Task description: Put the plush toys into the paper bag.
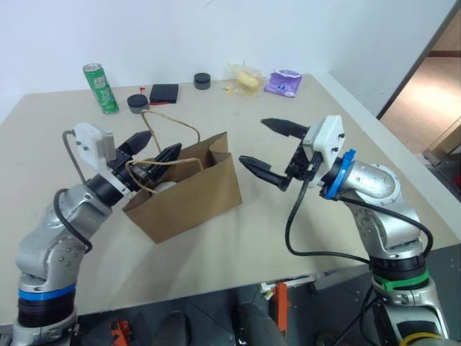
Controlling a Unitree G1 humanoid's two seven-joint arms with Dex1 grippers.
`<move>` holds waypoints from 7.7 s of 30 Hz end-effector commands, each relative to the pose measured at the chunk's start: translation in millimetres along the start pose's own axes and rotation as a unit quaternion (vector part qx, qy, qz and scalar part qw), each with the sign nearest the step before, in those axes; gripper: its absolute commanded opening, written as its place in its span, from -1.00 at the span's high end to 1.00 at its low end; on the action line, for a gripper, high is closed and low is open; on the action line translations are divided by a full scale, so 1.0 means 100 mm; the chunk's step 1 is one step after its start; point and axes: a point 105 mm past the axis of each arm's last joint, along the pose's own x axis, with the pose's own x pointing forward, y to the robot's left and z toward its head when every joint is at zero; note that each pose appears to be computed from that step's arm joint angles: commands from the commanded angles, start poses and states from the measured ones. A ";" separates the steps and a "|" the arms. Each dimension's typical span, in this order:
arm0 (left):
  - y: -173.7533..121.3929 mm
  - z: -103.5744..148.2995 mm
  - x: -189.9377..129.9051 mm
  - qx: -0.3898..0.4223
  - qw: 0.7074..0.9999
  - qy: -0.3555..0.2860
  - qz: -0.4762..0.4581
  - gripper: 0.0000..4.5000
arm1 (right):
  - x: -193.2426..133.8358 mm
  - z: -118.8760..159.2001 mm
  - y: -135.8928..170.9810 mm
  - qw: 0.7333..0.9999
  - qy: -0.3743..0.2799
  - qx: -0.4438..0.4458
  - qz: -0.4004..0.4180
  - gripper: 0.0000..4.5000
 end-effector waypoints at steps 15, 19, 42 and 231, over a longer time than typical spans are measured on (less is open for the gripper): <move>-0.12 0.15 0.05 -0.033 0.998 -0.004 -0.060 -0.97 | 0.05 -0.08 0.50 0.988 0.032 0.134 0.072 -1.00; 0.04 0.24 0.00 -0.028 0.999 0.000 -0.047 -0.97 | 0.03 -0.09 0.48 0.988 0.035 0.132 0.070 -1.00; 0.67 0.65 -0.36 -0.031 0.986 0.087 -0.136 -0.97 | -0.02 0.01 0.43 0.984 0.021 0.153 0.093 -1.00; -0.05 -0.62 -0.43 0.036 0.907 0.224 -0.355 0.75 | -0.83 0.52 0.02 0.959 0.116 0.128 0.226 -1.00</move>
